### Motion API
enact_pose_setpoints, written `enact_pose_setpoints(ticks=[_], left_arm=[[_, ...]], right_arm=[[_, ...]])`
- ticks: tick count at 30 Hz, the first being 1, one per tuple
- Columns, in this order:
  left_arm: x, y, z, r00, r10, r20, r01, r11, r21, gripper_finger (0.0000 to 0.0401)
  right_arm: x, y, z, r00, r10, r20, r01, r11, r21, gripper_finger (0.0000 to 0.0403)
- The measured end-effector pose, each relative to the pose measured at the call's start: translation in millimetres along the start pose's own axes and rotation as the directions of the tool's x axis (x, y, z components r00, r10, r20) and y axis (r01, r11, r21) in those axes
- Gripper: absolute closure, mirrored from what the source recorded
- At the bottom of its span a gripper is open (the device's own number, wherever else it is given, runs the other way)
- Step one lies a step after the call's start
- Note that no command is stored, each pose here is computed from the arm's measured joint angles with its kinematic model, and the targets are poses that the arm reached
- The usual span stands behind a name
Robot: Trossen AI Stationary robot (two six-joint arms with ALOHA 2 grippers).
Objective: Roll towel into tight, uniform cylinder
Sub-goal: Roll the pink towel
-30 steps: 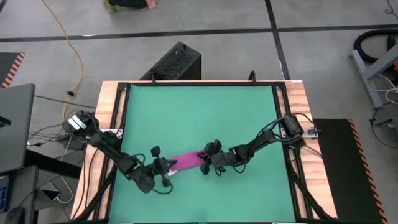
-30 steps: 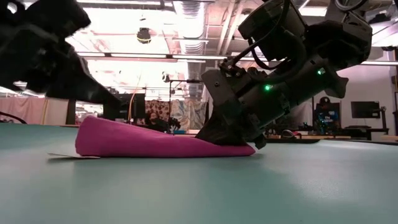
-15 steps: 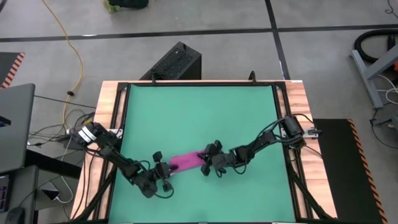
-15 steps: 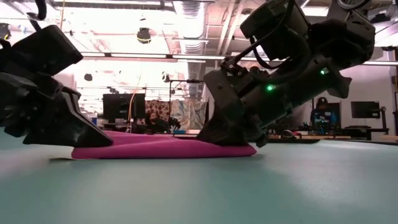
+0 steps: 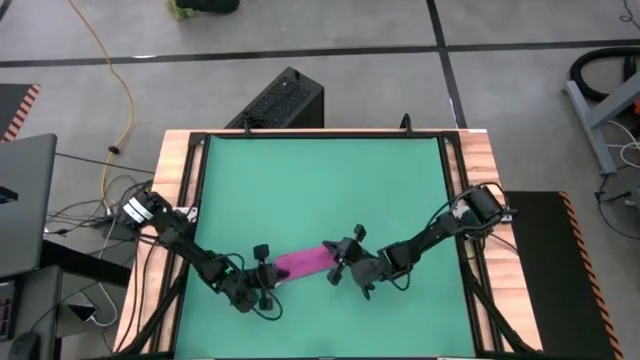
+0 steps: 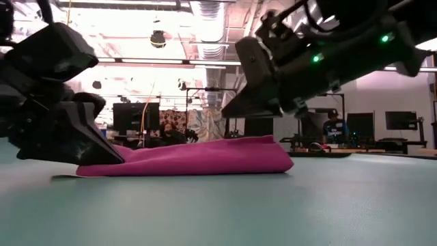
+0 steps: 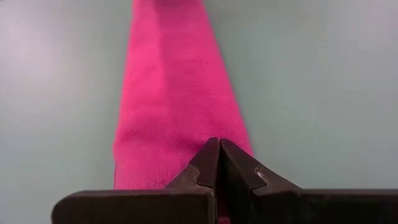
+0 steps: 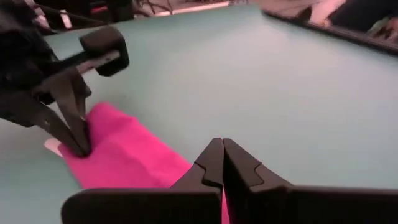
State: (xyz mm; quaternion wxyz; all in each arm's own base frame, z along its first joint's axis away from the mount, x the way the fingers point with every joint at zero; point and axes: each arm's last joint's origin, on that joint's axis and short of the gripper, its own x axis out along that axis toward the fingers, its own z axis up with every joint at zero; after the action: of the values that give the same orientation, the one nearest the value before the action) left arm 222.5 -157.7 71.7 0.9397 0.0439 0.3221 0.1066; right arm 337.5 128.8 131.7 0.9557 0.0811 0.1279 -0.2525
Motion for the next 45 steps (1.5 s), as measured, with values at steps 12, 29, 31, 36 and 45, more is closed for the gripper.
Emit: enact_pose_setpoints(ticks=[12, 29, 31, 36, 45], left_arm=[[8, 41, 19, 0.987, 0.023, -0.161, 0.031, 0.946, 0.323, 0.0401], [14, 52, 25, 0.986, 0.032, -0.163, 0.04, 0.906, 0.422, 0.0401], [14, 52, 25, 0.986, 0.032, -0.163, 0.04, 0.906, 0.421, 0.0401], [14, 52, 26, 0.987, 0.03, -0.157, 0.04, 0.905, 0.424, 0.0401], [8, 53, 34, 0.994, 0.061, -0.094, -0.019, 0.917, 0.399, 0.0401]], right_arm=[[-1, -9, 6, 0.975, 0.176, 0.139, -0.184, 0.982, 0.046, 0.0383], [38, -50, 11, 0.955, 0.294, 0.03, -0.293, 0.956, -0.016, 0.0386], [42, -52, 8, 0.953, 0.302, 0.024, -0.302, 0.953, -0.009, 0.0386], [52, -54, -18, 0.957, 0.286, -0.047, -0.284, 0.958, 0.036, 0.0386], [59, -55, -45, 0.961, 0.264, -0.078, -0.254, 0.96, 0.114, 0.0386]])
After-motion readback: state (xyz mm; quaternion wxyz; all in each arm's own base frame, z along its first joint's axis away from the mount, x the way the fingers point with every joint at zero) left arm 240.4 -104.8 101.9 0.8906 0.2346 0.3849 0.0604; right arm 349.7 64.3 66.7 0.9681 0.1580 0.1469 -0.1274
